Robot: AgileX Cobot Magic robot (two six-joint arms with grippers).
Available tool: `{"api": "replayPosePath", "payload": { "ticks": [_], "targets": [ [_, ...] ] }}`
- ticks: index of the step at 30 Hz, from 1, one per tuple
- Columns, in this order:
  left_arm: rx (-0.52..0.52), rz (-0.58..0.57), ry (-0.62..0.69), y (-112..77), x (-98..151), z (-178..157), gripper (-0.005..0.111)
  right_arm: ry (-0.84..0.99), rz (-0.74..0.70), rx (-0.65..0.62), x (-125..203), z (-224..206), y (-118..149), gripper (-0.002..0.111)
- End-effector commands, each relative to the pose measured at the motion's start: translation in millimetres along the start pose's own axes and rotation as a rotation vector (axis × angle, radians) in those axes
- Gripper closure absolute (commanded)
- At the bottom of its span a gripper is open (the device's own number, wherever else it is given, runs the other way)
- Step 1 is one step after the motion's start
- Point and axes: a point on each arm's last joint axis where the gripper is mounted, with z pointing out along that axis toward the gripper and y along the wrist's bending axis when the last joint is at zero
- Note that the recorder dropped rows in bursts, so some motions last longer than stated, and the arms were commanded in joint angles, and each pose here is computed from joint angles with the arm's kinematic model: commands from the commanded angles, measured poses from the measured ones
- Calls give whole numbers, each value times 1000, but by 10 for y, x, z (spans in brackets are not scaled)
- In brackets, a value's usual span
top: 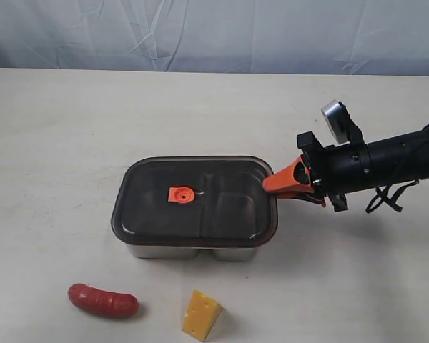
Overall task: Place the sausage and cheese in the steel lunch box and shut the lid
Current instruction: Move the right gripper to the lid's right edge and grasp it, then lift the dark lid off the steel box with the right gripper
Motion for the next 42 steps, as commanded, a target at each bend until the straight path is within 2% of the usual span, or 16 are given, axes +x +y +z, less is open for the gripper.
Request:
{"api": "replayPosePath", "payload": {
  "ticks": [1, 16, 21, 25, 29, 32, 38, 42],
  "targets": [
    [7, -2, -7, -4, 7, -1, 107, -16, -12, -30, -23, -22, 52, 109],
    [7, -2, -7, -4, 7, -1, 107, -63, 25, -146, -80, -206, 64, 109],
    [7, -2, -7, -4, 7, -1, 107, -147, 12, -162, -156, -305, 36, 109],
    [7, -2, -7, -4, 7, -1, 107, -200, -16, -179, -197, -360, 121, 109],
    [7, -2, -7, -4, 7, -1, 107, -246, -87, -193, -211, -470, 329, 109],
    [7, -2, -7, -4, 7, -1, 107, -335, -137, -112, -253, -588, 470, 109],
    [7, -2, -4, -4, 9, -1, 107, -584, -260, 188, -283, -968, 778, 109],
    [7, -2, -4, -4, 9, -1, 107, -681, -417, 373, -217, -1237, 1036, 109]
  ]
}}
